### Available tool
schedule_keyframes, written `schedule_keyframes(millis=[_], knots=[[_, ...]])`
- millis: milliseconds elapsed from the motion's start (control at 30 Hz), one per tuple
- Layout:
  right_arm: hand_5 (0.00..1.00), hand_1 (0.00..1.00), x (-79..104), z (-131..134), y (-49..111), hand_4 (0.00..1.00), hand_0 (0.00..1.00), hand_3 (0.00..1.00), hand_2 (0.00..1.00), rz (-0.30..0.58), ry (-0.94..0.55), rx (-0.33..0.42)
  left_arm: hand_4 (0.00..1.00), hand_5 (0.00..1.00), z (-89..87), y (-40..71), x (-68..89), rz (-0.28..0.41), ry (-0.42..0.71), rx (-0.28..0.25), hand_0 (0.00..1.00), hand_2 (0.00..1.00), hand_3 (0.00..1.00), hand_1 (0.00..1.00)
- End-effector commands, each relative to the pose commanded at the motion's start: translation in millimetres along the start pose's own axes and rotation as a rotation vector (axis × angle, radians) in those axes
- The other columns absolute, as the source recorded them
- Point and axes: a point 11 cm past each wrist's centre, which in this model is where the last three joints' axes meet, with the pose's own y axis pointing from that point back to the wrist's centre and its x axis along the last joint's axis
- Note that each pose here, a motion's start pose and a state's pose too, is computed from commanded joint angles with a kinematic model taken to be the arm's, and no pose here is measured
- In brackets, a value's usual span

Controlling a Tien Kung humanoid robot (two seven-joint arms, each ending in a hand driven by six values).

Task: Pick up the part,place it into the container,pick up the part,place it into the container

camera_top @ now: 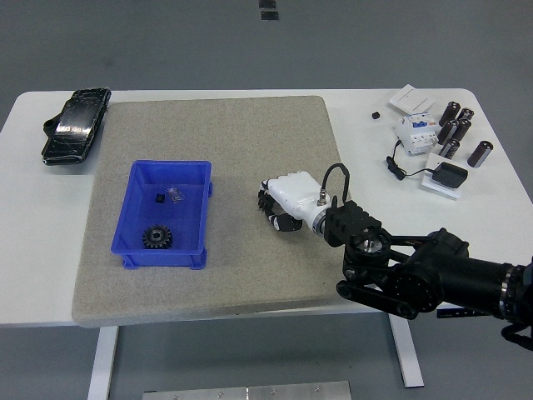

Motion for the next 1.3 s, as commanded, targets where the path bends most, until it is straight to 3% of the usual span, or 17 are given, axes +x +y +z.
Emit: schedule_keyframes(millis=[167, 367, 600, 733, 767, 933, 967, 1133, 1167, 1300], knots=[[0.006, 0.420, 28.2, -30, 0.8, 0.509, 0.300, 0.652, 0.461, 0.076, -0.033, 0.070, 0.714, 0.326, -0.2, 0.0, 0.5, 0.002, 0.001, 0.002, 0.682, 0.636, 0.574, 0.660], [0.008, 0.426, 49.7, -87, 4.9, 0.512, 0.302, 0.652, 0.460, 0.144, -0.072, 0.198, 0.714, 0.328, -0.6, 0.0, -0.3, 0.000, 0.000, 0.003, 0.682, 0.636, 0.573, 0.659], [0.012, 0.445, 41.7, -135, 10.9, 0.509, 0.311, 0.653, 0.451, 0.140, -0.033, 0.316, 0.715, 0.329, 0.5, 0.3, 1.4, 0.003, -0.001, 0.004, 0.682, 0.635, 0.574, 0.659], [0.012, 0.445, 35.5, -137, 10.5, 0.509, 0.311, 0.653, 0.451, 0.134, 0.008, 0.323, 0.715, 0.329, 0.7, 0.4, 1.7, 0.003, -0.002, 0.005, 0.682, 0.635, 0.574, 0.659], [0.077, 0.526, 34.5, -136, 10.2, 0.444, 0.353, 0.669, 0.553, 0.129, 0.015, 0.321, 0.716, 0.330, 0.6, 0.4, 1.6, 0.003, -0.002, 0.005, 0.682, 0.637, 0.574, 0.659], [0.077, 0.526, 29.3, -131, 7.9, 0.444, 0.353, 0.669, 0.553, 0.101, 0.041, 0.296, 0.716, 0.330, 1.0, 0.5, 1.5, 0.004, -0.002, 0.004, 0.682, 0.637, 0.574, 0.659], [0.338, 0.830, 28.1, -130, 7.6, 0.571, 0.762, 0.770, 0.841, 0.096, 0.043, 0.291, 0.717, 0.330, 1.2, 0.5, 1.5, 0.004, -0.002, 0.003, 0.682, 0.637, 0.574, 0.659], [0.338, 0.830, 24.2, -129, 7.7, 0.571, 0.762, 0.770, 0.841, 0.079, 0.044, 0.282, 0.717, 0.330, 1.0, 0.5, 1.4, 0.004, -0.003, 0.004, 0.682, 0.637, 0.574, 0.659], [0.414, 0.938, 24.0, -129, 7.8, 0.719, 0.922, 0.904, 0.925, 0.077, 0.041, 0.282, 0.716, 0.329, 0.7, 0.4, 1.4, 0.003, -0.003, 0.005, 0.681, 0.636, 0.575, 0.659], [0.414, 0.938, 23.1, -129, 8.0, 0.719, 0.922, 0.904, 0.925, 0.068, 0.034, 0.281, 0.716, 0.329, 0.0, 0.3, 1.9, 0.004, -0.004, 0.009, 0.681, 0.636, 0.575, 0.659]])
